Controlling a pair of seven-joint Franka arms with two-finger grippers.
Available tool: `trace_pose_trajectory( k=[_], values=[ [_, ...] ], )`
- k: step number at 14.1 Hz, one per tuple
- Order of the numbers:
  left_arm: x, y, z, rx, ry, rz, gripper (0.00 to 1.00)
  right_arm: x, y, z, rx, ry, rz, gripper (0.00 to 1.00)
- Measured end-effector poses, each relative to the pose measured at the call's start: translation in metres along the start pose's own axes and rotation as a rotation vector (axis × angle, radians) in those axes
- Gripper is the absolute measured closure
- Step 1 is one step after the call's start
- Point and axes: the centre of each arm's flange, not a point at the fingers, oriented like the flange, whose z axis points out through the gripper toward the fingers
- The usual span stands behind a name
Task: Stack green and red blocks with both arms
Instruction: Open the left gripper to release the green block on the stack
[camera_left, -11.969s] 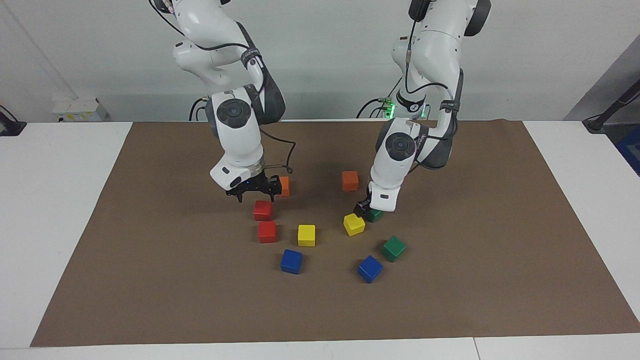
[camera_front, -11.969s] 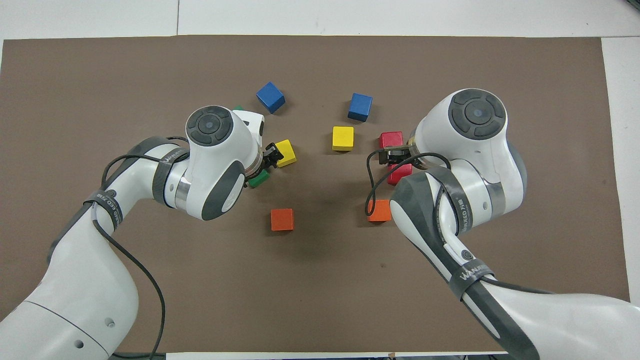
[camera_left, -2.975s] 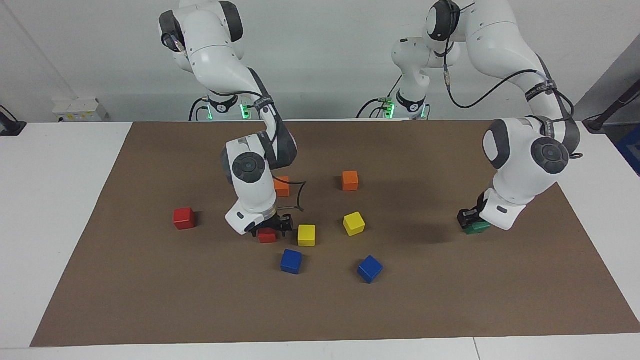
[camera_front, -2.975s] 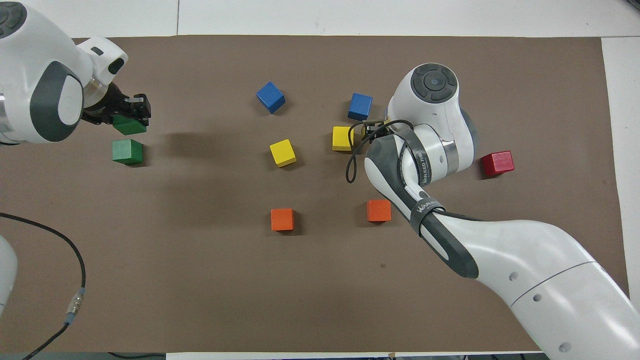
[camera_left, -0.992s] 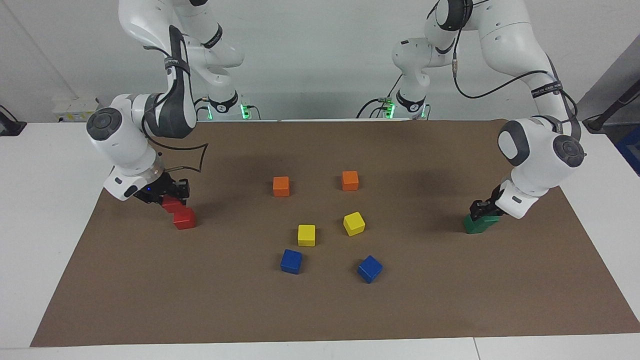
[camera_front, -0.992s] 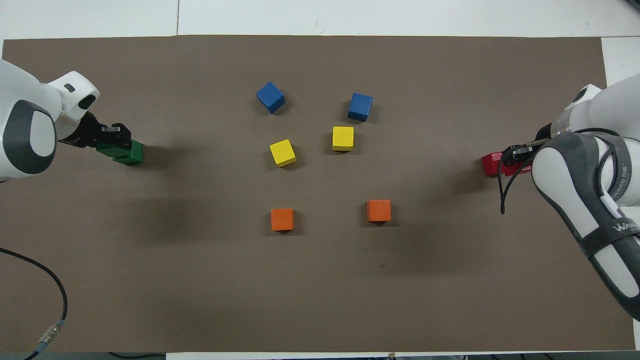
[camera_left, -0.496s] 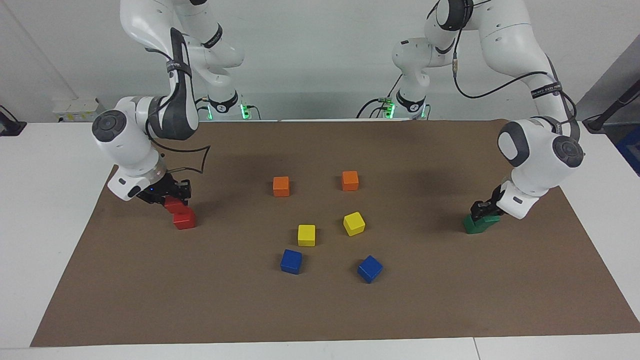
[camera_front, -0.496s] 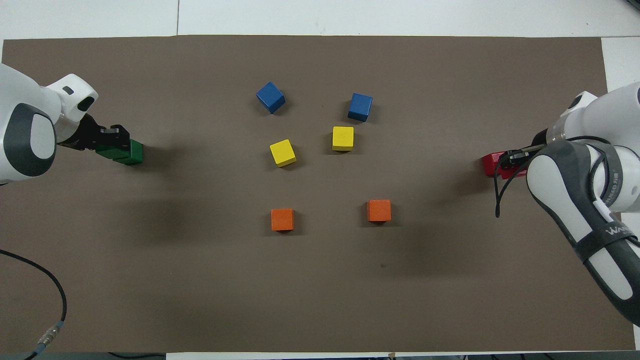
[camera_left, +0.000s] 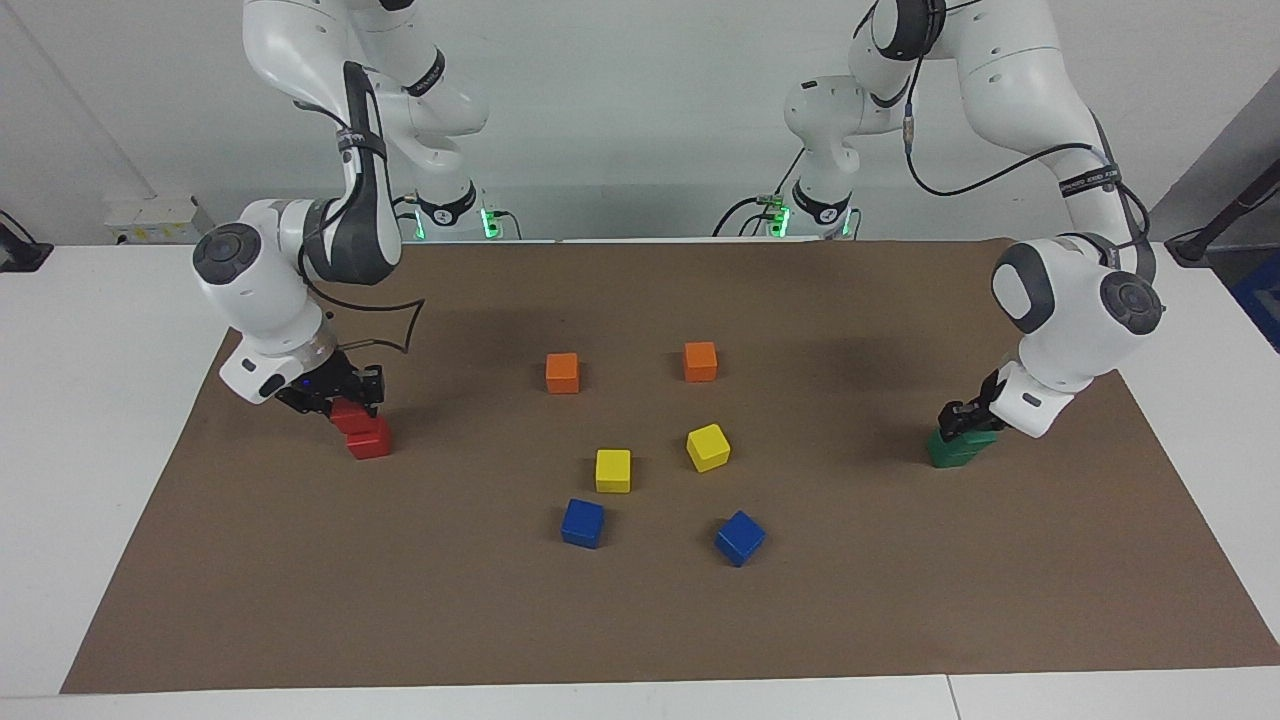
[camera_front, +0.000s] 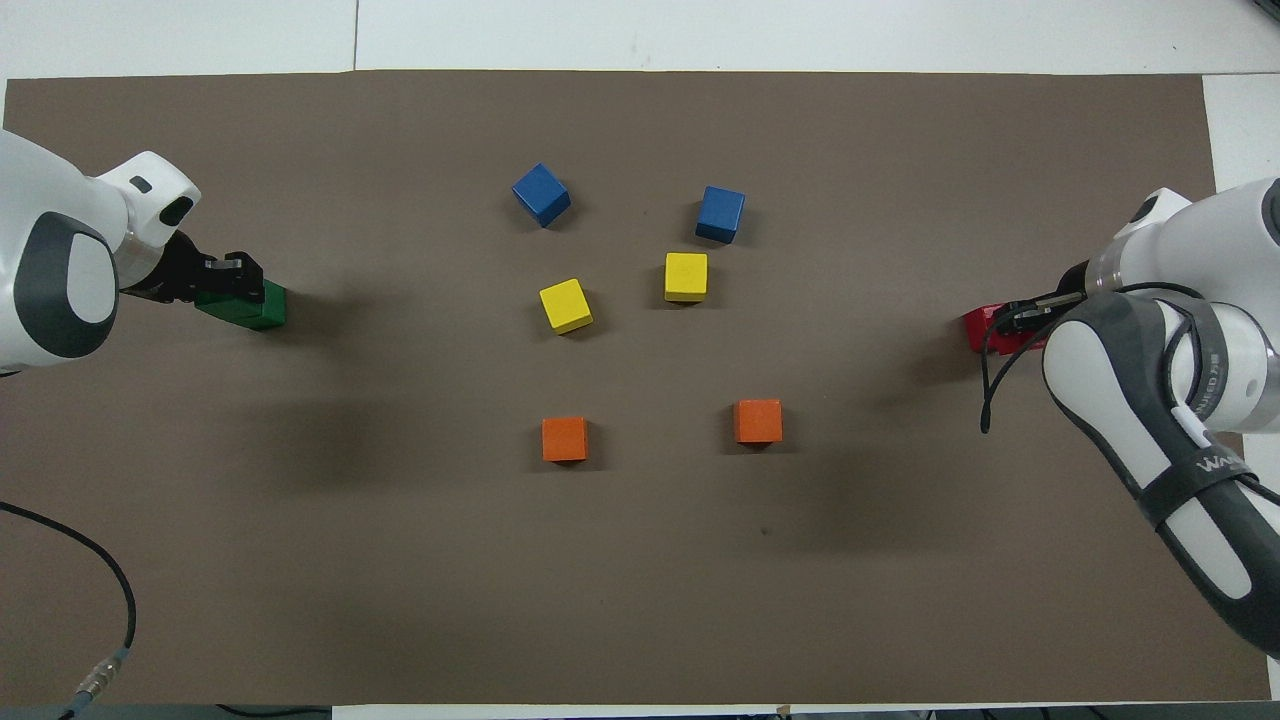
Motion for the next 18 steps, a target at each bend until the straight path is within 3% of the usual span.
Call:
trace_pose_trajectory(
  k=[7,8,11,15,18],
  values=[
    [-0.002,0.001,0.000,0.001,0.011,0.000,0.44,0.002,0.000,0.005,-0.003,0.014,0.000,0.45],
    [-0.002,0.000,0.001,0.001,0.011,0.000,0.39,0.003,0.001,0.007,-0.003,0.014,0.000,0.45],
    [-0.003,0.000,0.002,0.001,0.011,-0.001,0.04,0.003,0.000,0.008,-0.003,0.014,-0.001,0.45],
    [-0.003,0.001,-0.002,0.001,0.017,0.000,0.00,0.004,-0.001,0.008,-0.003,0.015,-0.003,0.45],
    [-0.009,0.003,-0.029,-0.001,0.032,0.003,0.00,0.004,-0.001,0.008,-0.003,0.015,-0.003,0.45]
  ],
)
